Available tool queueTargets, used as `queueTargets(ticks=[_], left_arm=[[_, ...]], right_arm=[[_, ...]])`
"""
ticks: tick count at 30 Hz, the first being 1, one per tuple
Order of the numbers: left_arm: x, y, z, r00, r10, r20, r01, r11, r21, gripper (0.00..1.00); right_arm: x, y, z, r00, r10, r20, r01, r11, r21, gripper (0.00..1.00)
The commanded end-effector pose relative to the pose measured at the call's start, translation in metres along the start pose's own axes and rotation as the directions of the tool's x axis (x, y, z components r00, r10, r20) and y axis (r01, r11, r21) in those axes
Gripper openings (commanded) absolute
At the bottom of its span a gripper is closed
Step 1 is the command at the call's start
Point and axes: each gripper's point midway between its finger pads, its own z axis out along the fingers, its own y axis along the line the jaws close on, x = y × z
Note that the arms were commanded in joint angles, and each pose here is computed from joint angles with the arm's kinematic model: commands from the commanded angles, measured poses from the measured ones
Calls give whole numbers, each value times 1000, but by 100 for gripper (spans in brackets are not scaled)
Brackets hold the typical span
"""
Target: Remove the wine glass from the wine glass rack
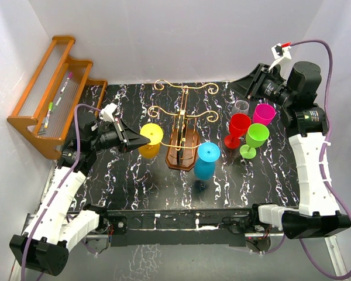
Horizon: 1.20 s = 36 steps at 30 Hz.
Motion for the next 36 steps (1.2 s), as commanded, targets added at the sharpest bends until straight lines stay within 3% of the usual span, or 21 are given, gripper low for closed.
queueTargets(ticks=[1,10,23,31,36], left_arm=[[4,-19,-3,999,38,-38,-34,995,99,0],[28,-15,-5,991,49,-123,-34,992,123,0],[81,-26,-25,945,170,-279,-124,977,176,0],[103,-93,-64,888,379,-259,-251,873,418,0],[117,-135,-93,831,513,-213,-332,766,550,0]], right_arm=[[-14,12,-4,997,-42,58,44,999,-28,24],[-15,13,-5,997,-41,59,42,999,-27,24],[-17,15,-7,998,-43,55,45,999,-21,25],[-16,22,-7,999,-36,30,37,998,-52,25],[-15,33,-6,999,-32,-4,31,993,-112,25]])
